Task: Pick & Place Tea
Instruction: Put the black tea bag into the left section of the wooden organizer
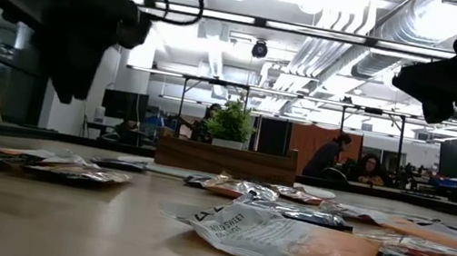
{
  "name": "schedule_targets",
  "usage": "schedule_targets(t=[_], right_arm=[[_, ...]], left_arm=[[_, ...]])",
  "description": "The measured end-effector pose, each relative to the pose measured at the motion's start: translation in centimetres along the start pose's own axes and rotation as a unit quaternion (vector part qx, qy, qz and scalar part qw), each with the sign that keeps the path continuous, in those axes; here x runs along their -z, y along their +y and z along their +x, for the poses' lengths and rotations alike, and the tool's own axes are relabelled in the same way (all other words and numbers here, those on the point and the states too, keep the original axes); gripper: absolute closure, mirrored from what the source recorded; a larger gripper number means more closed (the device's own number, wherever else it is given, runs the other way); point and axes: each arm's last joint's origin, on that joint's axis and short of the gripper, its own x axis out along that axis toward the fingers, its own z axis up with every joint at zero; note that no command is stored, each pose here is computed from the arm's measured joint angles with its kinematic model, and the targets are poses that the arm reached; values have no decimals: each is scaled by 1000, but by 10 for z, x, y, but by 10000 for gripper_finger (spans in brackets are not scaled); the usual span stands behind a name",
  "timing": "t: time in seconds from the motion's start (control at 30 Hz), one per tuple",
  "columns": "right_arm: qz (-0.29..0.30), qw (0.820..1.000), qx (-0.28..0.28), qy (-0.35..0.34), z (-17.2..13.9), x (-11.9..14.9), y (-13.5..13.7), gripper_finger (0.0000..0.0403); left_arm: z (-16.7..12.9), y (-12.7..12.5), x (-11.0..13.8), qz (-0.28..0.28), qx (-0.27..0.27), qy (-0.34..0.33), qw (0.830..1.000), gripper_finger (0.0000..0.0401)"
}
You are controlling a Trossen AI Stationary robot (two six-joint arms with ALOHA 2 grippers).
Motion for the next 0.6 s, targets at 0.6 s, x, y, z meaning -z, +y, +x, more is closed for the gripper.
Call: schedule_targets(t=[0.6], right_arm=[[0,1000,0,1,0,0,0,261]], left_arm=[[32,11,-41,74,-33,-46,996,91]])
